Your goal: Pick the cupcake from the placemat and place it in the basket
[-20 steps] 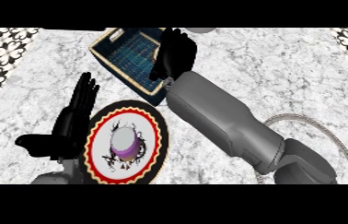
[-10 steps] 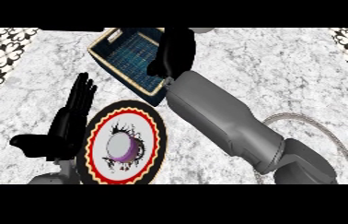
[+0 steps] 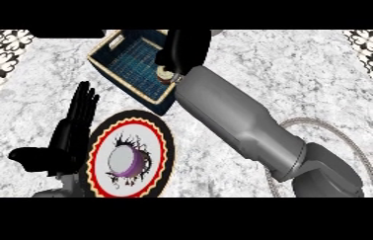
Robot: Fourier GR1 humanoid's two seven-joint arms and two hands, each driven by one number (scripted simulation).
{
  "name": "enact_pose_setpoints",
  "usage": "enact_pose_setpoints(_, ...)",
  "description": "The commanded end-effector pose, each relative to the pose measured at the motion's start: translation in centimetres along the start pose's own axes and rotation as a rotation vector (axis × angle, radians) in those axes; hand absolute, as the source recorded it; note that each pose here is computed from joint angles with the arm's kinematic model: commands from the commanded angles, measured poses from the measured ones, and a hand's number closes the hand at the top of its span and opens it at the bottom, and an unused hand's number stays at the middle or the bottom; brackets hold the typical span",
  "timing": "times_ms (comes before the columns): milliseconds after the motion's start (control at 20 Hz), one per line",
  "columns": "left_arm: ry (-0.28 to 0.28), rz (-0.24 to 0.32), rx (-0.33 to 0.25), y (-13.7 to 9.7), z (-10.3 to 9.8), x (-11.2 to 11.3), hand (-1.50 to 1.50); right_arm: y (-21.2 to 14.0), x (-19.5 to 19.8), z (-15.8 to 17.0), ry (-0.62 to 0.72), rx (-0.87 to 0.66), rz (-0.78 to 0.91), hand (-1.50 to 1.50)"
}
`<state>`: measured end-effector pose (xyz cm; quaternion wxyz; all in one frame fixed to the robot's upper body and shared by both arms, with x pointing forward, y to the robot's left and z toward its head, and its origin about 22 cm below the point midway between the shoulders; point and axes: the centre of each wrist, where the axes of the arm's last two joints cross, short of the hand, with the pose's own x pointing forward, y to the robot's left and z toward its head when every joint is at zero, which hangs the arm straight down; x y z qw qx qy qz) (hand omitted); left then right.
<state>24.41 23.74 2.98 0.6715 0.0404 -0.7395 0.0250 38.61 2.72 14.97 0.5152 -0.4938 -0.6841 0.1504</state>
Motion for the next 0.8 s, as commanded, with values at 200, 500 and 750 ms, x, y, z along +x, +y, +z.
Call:
enact_pose_setpoints(200, 0.004, -0.013, 0.036, 0.5, 0.8, -0.2, 0.0, -3.8, 0.9, -3.2, 0.231, -0.141, -0.178, -1.5)
enact_pose_setpoints(500, 0.013, -0.005, 0.069, 1.1, 0.7, 0.5, 0.0, -6.3, -2.2, -1.7, 0.188, -0.13, -0.229, -1.5)
enact_pose_setpoints(750, 0.02, -0.013, 0.047, 0.6, 1.8, 0.4, 0.0, -9.6, -3.1, 1.4, 0.163, -0.115, -0.342, -1.5)
